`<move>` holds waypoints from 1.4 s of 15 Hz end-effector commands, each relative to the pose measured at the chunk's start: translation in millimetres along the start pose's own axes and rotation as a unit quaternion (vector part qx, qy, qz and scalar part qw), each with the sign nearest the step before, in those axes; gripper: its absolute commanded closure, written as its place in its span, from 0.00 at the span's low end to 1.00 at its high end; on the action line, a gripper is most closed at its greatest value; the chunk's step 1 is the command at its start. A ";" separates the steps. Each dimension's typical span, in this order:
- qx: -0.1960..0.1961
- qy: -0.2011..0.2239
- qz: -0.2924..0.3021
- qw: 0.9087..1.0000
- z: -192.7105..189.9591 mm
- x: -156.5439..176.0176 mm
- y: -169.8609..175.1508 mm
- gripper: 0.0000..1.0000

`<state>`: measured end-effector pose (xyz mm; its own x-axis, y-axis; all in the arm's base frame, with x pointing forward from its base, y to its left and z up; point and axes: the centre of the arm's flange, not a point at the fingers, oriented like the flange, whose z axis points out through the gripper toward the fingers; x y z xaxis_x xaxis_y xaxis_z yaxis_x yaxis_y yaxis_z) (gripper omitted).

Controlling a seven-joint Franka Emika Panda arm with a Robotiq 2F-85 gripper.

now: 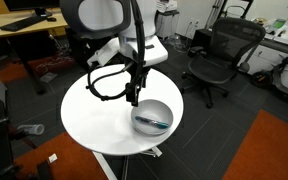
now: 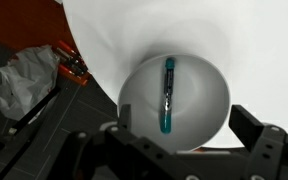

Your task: Put the marker on the table

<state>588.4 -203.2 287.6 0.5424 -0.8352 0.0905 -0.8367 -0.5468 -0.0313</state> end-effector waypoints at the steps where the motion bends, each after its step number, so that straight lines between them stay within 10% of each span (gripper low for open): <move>1: 0.000 0.000 0.000 1.000 -0.1 0.1 0.0 0.00; 21: -0.017 -0.016 -0.033 0.999 83.8 47.5 -5.4 0.00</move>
<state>613.9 -235.6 218.6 0.5829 -0.8101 0.0633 -0.8123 -0.5829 0.0206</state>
